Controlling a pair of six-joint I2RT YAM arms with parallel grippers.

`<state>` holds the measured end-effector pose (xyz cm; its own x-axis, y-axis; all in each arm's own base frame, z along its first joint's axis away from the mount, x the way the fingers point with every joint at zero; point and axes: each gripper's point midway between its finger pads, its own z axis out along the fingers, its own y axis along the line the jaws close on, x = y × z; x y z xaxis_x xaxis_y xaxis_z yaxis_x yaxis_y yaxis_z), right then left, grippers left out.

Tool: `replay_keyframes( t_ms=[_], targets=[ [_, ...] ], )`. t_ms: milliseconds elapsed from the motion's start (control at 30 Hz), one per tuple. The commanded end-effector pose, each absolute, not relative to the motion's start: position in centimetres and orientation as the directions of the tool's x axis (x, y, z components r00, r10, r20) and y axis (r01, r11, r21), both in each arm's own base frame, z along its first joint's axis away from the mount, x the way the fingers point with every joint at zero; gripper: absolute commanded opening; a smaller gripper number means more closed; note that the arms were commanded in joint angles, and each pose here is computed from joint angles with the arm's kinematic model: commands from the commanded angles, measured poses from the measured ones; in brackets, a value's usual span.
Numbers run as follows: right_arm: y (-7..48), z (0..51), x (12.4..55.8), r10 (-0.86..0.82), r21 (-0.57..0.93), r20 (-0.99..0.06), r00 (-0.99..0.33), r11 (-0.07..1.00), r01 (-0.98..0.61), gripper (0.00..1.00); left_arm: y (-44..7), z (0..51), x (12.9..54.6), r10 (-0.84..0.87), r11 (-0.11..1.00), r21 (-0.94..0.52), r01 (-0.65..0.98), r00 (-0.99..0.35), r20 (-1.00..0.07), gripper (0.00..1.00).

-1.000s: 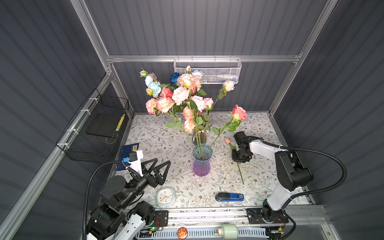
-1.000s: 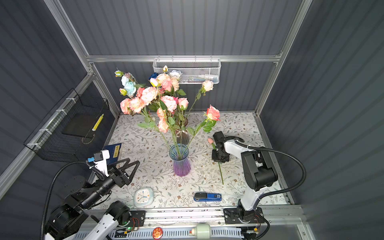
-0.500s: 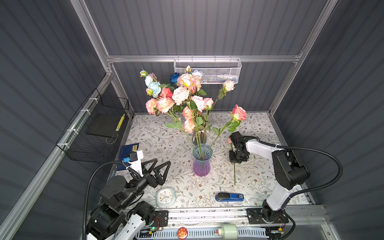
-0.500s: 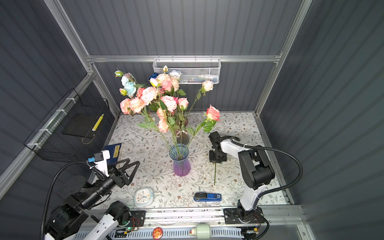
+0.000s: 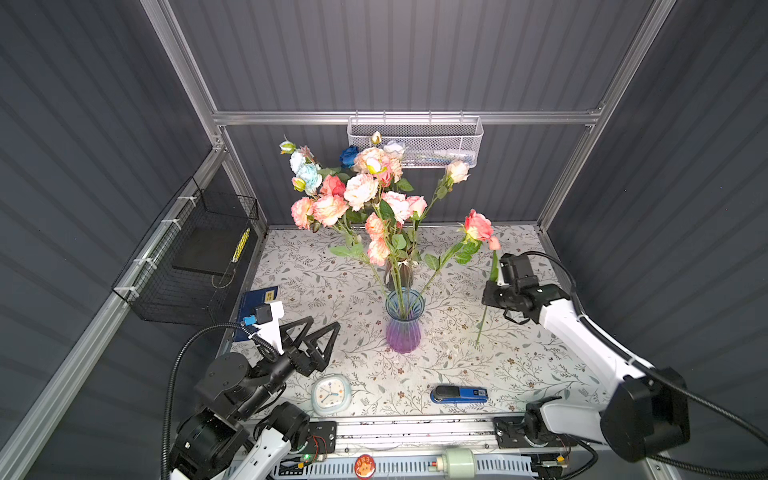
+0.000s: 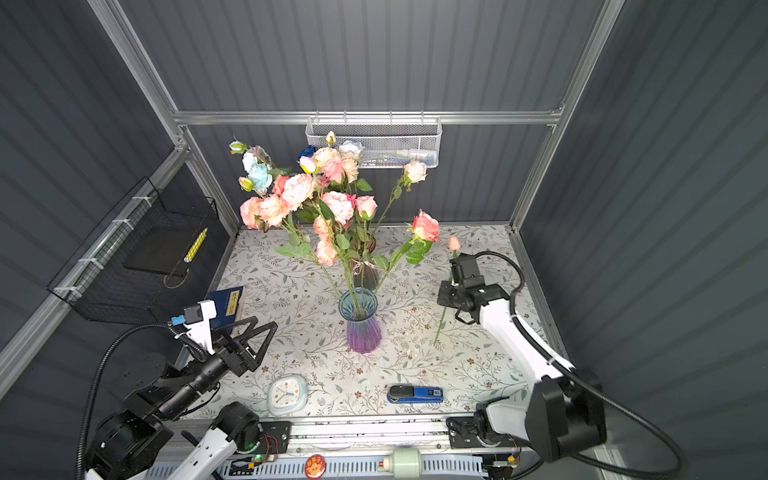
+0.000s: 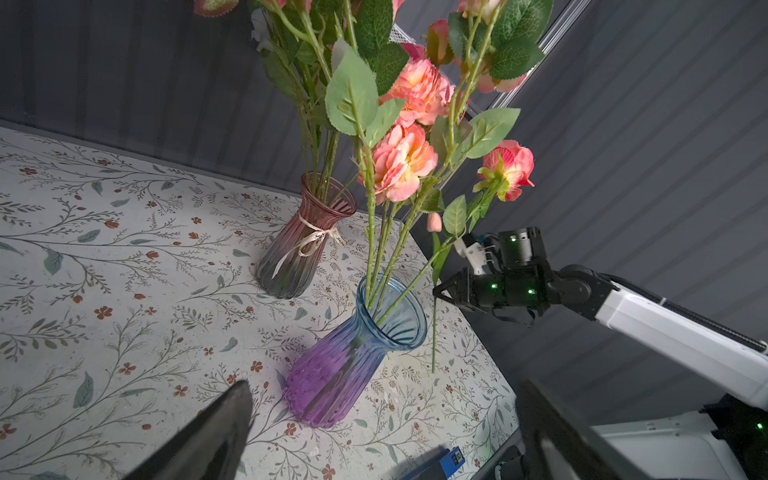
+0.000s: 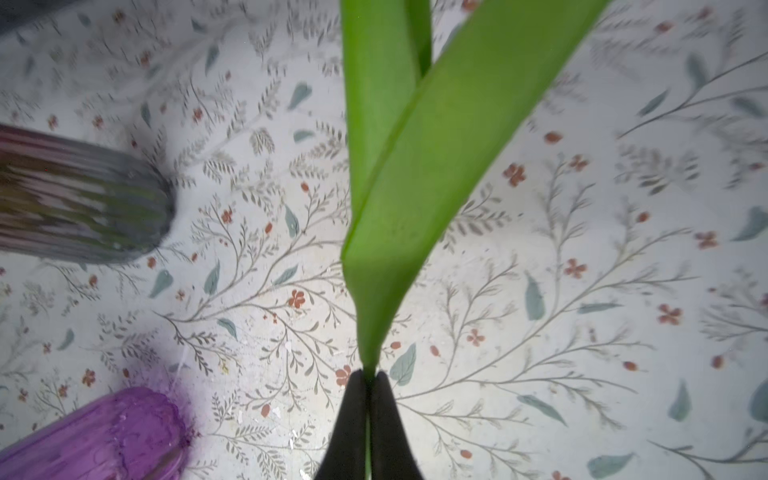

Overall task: Arrange the flowers into the vase
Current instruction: 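Lift the pink tulip upward with the right gripper, then carry the pink tulip over the purple vase with the right gripper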

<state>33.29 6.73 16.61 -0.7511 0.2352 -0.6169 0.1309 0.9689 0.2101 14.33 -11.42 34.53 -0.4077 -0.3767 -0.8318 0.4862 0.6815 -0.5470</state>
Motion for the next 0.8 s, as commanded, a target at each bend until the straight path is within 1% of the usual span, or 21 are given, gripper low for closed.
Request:
replay_keyframes(
  t_ms=[0, 100, 167, 333, 433, 567, 667, 767],
  targets=[
    [5.2, 20.9, 32.6, 0.275, 0.227, -0.714, -0.644, 0.961, 0.158, 0.00, -11.4, 35.5, 14.3, -0.372, 0.686, -0.534, 0.495, -0.392, -0.841, 1.00],
    [4.9, 24.8, 31.4, 0.306, 0.278, -0.770, -0.560, 0.951, 0.138, 0.00, -11.5, 35.9, 14.4, -0.371, 0.683, -0.535, 0.497, -0.395, -0.841, 1.00],
    [5.2, 27.5, 30.4, 0.331, 0.330, -0.800, -0.501, 0.939, 0.095, 0.00, -11.5, 36.4, 14.2, -0.373, 0.679, -0.534, 0.503, -0.390, -0.842, 1.00],
    [7.0, 33.8, 26.9, 0.383, 0.448, -0.847, -0.368, 0.888, -0.108, 0.00, -11.5, 37.5, 13.7, -0.361, 0.675, -0.516, 0.528, -0.373, -0.855, 1.00],
    [8.3, 36.8, 24.5, 0.406, 0.486, -0.859, -0.313, 0.840, -0.243, 0.00, -11.6, 37.8, 13.5, -0.341, 0.672, -0.501, 0.545, -0.373, -0.863, 1.00],
    [10.2, 40.2, 21.6, 0.426, 0.503, -0.864, -0.270, 0.758, -0.415, 0.00, -11.8, 37.5, 13.5, -0.325, 0.676, -0.496, 0.546, -0.383, -0.865, 1.00],
    [12.0, 41.7, 20.1, 0.420, 0.507, -0.862, -0.284, 0.684, -0.524, 0.00, -11.9, 37.0, 13.7, -0.320, 0.680, -0.499, 0.538, -0.395, -0.861, 1.00],
    [13.7, 43.1, 19.1, 0.398, 0.490, -0.870, -0.291, 0.637, -0.595, 0.00, -11.9, 36.8, 13.8, -0.321, 0.683, -0.501, 0.532, -0.397, -0.860, 1.00]
  ],
)
